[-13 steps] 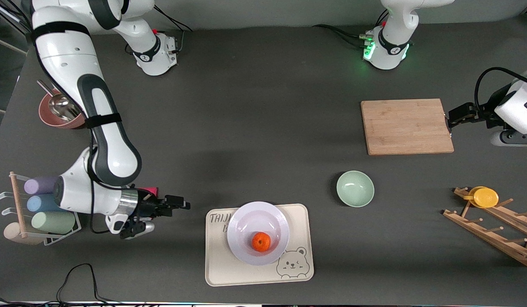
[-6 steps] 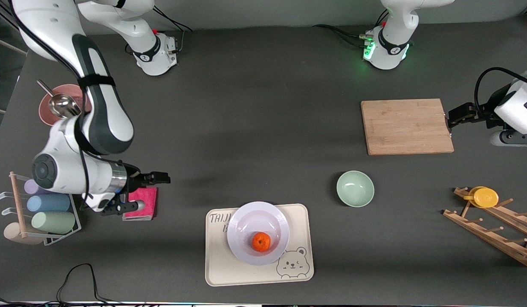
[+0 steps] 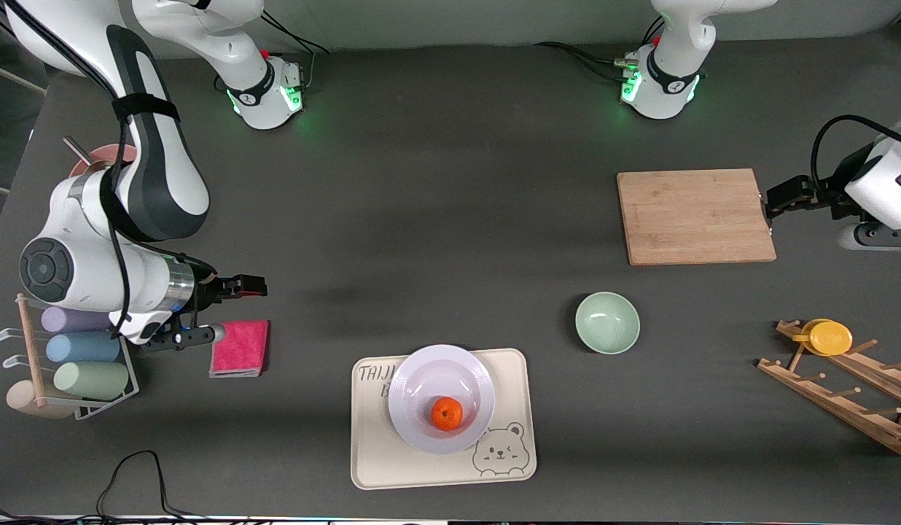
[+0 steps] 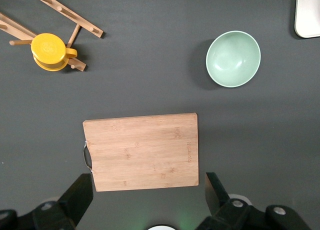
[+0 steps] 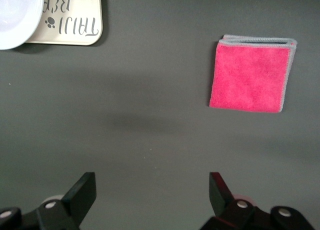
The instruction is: Place orange and plate with both arms
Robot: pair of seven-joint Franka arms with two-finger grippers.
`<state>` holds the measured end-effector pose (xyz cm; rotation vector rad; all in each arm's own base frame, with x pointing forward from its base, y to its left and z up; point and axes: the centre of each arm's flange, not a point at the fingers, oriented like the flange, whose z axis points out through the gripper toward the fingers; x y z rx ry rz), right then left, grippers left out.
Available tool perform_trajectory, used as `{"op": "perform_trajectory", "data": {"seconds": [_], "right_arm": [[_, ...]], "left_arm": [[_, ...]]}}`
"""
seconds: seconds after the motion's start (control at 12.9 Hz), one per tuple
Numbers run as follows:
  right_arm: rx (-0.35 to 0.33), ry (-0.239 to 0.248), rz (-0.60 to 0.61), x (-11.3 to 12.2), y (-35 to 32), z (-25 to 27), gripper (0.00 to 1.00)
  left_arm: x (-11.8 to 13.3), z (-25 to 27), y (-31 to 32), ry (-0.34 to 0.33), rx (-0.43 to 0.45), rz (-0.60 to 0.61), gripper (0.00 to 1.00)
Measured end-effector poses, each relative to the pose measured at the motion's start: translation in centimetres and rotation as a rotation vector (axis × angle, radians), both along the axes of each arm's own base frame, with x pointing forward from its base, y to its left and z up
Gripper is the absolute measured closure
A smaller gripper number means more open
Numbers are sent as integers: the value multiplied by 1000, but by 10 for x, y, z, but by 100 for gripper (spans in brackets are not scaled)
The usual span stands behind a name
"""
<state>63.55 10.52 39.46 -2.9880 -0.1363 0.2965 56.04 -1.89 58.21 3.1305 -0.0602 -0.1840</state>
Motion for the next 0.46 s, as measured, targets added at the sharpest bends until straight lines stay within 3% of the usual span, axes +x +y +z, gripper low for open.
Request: {"op": "perform_trajectory", "data": {"seconds": [0.46], "right_arm": [[-53, 26, -36, -3, -5, -6, 0]], "left_arm": [[0, 0, 0, 0, 0, 0, 0]]}}
